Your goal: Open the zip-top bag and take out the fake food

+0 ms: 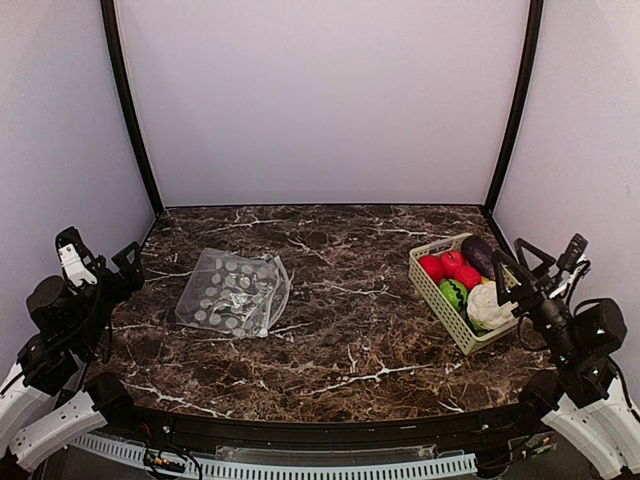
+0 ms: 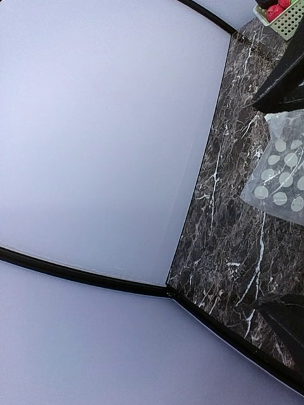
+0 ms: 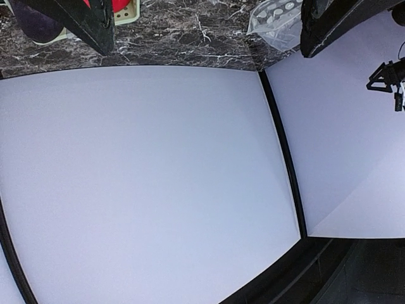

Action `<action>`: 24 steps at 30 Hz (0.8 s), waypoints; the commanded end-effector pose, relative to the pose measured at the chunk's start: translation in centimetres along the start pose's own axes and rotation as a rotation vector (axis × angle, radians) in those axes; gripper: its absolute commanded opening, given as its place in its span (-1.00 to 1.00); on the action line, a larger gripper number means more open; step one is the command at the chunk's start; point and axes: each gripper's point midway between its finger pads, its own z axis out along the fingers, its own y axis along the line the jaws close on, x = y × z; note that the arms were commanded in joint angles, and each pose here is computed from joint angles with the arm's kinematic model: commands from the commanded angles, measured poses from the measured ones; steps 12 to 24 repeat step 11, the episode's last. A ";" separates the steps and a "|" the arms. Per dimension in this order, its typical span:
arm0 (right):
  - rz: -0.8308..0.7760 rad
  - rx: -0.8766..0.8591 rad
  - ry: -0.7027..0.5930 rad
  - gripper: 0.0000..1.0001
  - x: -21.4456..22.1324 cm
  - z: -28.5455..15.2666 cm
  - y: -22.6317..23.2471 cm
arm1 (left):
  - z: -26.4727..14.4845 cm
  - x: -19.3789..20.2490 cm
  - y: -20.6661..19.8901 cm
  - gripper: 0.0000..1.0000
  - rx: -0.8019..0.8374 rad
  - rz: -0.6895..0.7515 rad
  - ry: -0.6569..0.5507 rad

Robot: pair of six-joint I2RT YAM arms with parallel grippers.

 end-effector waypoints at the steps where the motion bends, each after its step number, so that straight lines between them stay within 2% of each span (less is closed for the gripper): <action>1: -0.017 0.028 -0.016 0.97 -0.9 -0.2 -0.3 | -0.9 -1.0 2.3 0.98 -0.104 0.039 -0.029; 7: -0.084 0.061 -0.027 0.97 -2.9 -0.5 -0.4 | -1.8 -1.1 3.1 0.98 -0.094 -0.002 -0.063; 11: -0.097 0.101 -0.017 0.97 -2.9 -0.6 -1.1 | -1.8 -1.3 4.4 0.98 -0.178 -0.006 -0.079; 24: -0.097 0.101 -0.017 0.97 -2.9 -0.6 -1.1 | -1.8 -1.3 4.4 0.98 -0.178 -0.006 -0.079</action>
